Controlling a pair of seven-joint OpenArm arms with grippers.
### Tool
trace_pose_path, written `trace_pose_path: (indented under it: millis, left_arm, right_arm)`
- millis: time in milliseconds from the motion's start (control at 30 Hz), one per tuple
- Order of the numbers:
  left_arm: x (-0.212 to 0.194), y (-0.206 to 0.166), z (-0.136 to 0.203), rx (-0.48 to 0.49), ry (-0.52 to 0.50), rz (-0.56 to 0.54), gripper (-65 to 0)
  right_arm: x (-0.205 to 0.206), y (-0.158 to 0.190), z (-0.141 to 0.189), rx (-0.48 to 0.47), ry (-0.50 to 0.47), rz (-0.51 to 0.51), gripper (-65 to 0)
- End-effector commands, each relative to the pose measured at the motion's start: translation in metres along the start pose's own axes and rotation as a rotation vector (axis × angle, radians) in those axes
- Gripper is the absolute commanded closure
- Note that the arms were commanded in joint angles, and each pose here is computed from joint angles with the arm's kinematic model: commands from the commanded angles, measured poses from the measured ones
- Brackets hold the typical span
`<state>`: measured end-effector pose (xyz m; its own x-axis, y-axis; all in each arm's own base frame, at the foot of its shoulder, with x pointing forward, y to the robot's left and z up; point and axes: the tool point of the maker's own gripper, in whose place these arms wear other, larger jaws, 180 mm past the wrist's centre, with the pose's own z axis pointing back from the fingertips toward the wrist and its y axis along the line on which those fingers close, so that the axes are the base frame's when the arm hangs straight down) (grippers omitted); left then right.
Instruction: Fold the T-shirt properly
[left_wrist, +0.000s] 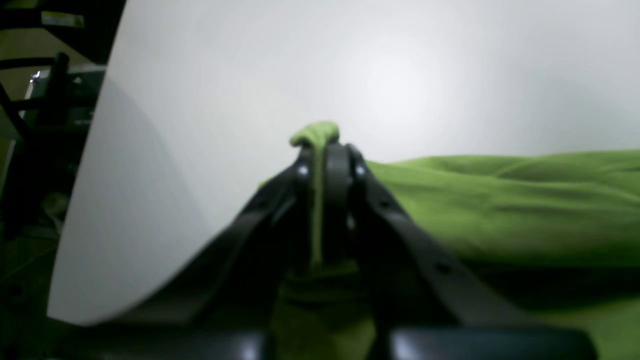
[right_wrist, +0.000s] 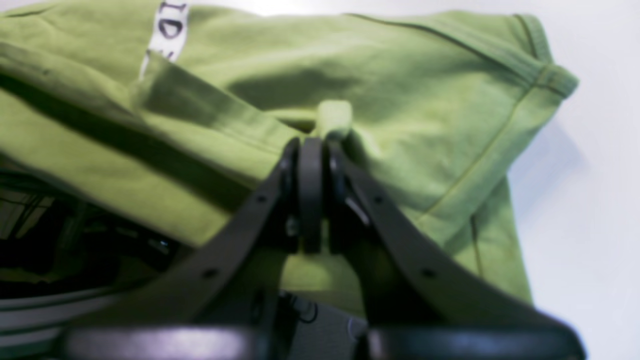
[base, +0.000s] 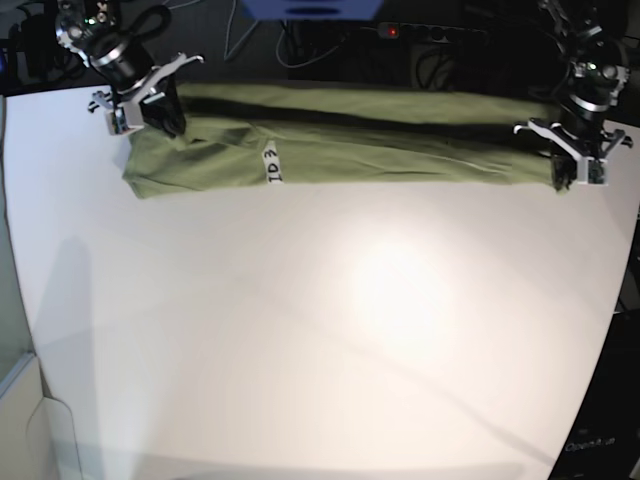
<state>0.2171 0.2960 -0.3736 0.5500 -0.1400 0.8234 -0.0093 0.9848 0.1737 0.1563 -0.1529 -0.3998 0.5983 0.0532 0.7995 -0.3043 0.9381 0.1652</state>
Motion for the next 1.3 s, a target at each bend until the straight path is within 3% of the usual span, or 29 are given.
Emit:
trace_pose_path:
  millis: [0, 533, 633, 767, 867, 1033, 1267]
  left_arm:
    - [0.012, 0.005, 0.002, 0.008, -0.044, -0.009, -1.6]
    - [-0.008, -0.001, 0.008, -0.011, 0.006, 0.003, -3.3]
    - [-0.016, -0.011, 0.007, -0.071, 0.022, 0.000, -11.7]
    - [-0.019, -0.015, 0.007, -0.071, 0.026, 0.019, -31.6]
    - [-0.023, -0.009, 0.011, -0.036, 0.029, 0.045, -39.8]
    - [-0.031, -0.002, 0.014, -0.006, 0.044, 0.073, -43.2]
    - [-0.080, -0.014, -0.001, -0.043, 0.152, 0.180, -43.0]
  right_arm:
    - [0.009, 0.000, 0.002, 0.007, -0.034, 0.008, -0.7]
    - [0.016, -0.005, -0.006, 0.003, -0.025, 0.022, -1.2]
    - [0.016, -0.005, -0.006, 0.003, -0.025, 0.022, -1.3]
    - [0.017, -0.006, -0.006, 0.000, -0.027, 0.023, -1.5]
    - [0.021, -0.007, -0.008, -0.001, -0.039, 0.027, -1.5]
    - [0.023, -0.007, -0.009, -0.001, -0.043, 0.029, -1.5]
    - [0.024, -0.008, -0.010, -0.001, -0.046, 0.030, -1.5]
